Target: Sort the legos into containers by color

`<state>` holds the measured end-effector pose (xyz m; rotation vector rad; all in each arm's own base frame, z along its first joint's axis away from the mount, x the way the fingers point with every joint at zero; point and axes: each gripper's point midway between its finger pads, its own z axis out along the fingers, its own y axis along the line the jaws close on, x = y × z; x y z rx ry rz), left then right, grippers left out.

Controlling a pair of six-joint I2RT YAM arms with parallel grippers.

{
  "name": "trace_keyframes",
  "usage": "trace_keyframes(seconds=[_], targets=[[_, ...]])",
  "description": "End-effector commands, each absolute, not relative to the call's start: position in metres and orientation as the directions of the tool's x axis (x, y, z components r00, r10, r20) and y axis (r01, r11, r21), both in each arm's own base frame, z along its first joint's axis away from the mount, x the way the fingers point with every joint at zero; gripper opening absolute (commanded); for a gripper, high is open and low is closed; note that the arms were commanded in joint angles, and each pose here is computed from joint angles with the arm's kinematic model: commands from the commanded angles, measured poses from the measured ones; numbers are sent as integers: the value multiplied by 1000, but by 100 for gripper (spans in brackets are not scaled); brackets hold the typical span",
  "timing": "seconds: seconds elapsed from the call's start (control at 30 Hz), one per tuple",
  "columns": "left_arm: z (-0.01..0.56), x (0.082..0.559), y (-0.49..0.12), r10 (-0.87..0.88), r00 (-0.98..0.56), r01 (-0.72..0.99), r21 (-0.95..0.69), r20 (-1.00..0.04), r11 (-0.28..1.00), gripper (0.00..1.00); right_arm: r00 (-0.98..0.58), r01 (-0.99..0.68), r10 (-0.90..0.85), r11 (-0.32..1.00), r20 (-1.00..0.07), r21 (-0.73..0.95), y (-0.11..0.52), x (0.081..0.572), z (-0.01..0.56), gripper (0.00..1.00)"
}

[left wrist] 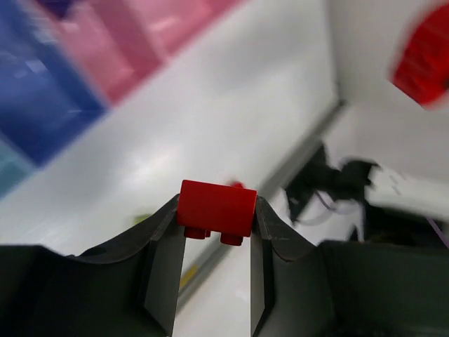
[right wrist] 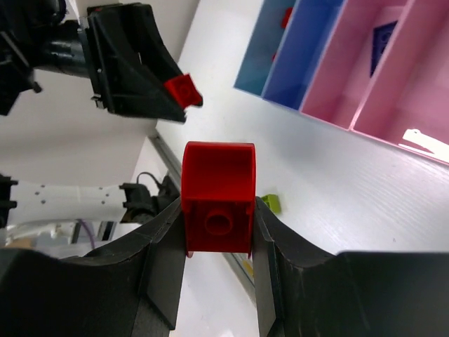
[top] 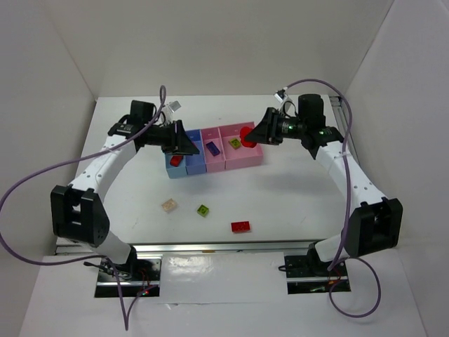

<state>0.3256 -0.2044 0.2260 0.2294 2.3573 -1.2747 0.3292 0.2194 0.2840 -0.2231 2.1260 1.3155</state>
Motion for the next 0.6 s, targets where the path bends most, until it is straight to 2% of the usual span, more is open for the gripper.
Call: trace_keyframes(seconds=[0.0,0.23,0.37,0.43,0.47,0.5,0.53,0.57], targets=[[178,351,-157,-161,-906,82,-536,-392,840,0,-753,-426,189,590,-631,686,214,335,283,20],[156,389,-113,-310,-844,-156,-353,-438,923,0,-752,-399,200,621,-628,675,215,338,276,20],[142,403,-106,-333,-841,-196,-334,-426,922,0,-768,-380,182,643,-615,665,218,335,266,21],[131,408,-108,-339,-851,-213,-328,-401,920,4,-758,-394,174,645,-629,654,221,335,268,21],[133,414,-106,-342,-843,-217,-319,-415,923,10,-753,-386,180,657,-632,647,219,338,267,23],[131,418,-104,-351,-838,-232,-310,-417,922,41,-753,-386,180,657,-632,647,219,338,267,23],[130,416,-102,-351,-840,-238,-300,-414,924,60,-765,-378,179,654,-619,656,223,337,262,23],[129,419,-101,-352,-838,-242,-293,-418,925,74,-765,-378,179,654,-619,656,223,337,262,24]])
